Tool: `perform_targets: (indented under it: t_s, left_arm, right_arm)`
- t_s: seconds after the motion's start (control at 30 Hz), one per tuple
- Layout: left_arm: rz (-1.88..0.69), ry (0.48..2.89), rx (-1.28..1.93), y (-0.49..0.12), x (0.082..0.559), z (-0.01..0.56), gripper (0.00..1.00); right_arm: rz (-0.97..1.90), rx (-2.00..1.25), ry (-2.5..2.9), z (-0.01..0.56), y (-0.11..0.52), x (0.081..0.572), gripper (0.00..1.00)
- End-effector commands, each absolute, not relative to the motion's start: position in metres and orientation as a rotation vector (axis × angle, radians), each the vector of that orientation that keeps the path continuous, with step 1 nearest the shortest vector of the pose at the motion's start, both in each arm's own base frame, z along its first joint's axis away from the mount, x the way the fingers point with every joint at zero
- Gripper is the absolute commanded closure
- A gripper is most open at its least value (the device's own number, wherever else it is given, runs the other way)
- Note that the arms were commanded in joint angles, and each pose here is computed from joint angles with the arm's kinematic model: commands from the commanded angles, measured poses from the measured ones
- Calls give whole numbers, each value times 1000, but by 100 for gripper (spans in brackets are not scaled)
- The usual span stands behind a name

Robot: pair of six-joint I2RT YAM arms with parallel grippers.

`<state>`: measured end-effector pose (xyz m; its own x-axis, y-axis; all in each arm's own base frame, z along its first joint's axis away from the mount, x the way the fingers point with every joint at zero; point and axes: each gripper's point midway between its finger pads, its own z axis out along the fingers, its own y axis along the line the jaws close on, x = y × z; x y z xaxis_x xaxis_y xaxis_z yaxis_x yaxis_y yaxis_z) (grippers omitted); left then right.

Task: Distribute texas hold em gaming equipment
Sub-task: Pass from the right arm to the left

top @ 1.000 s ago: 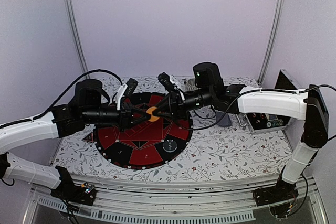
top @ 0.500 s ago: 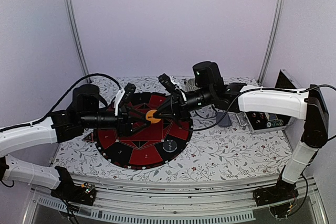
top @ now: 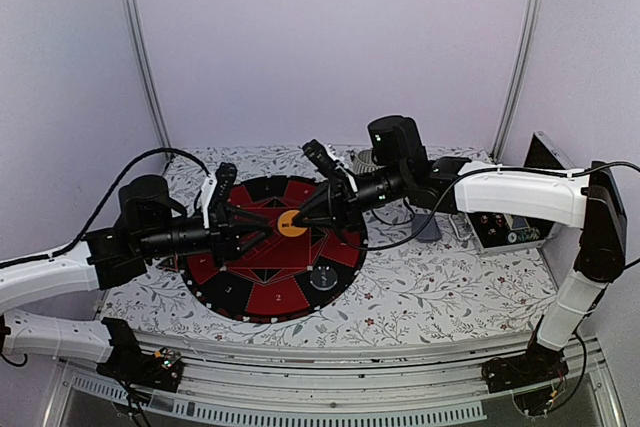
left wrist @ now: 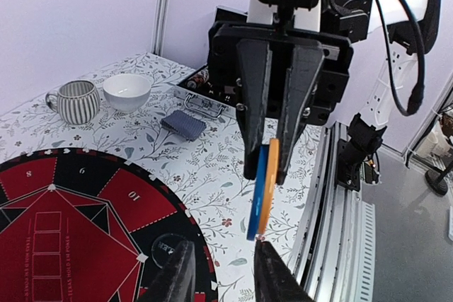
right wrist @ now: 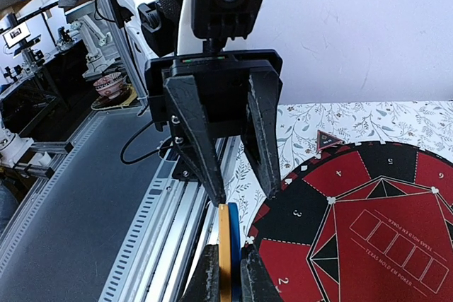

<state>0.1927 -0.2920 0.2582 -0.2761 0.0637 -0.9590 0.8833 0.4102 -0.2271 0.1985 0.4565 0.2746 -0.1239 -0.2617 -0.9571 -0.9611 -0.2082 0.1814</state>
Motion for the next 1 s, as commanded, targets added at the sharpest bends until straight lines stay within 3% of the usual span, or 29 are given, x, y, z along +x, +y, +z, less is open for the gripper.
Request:
perform_targets:
  t_s: [0.0,0.6,0.8,0.97]
  left_arm:
    - [-1002,1633,837,-297,197,266,72]
    - [-1057,1597,874,-304,190,270,71]
    - [-1086,1568,993,-306,173,266,60]
    - [-1070,1559,990,-303,173,269,59]
  right_arm:
    - [1390,-1495,1315,304,453,192,98]
    - [1377,-1494,1319,302,454,194,98]
    - [1348,-1486,1312,305,452,196,98]
    - [1357,-1493,1312,303,452,195,98]
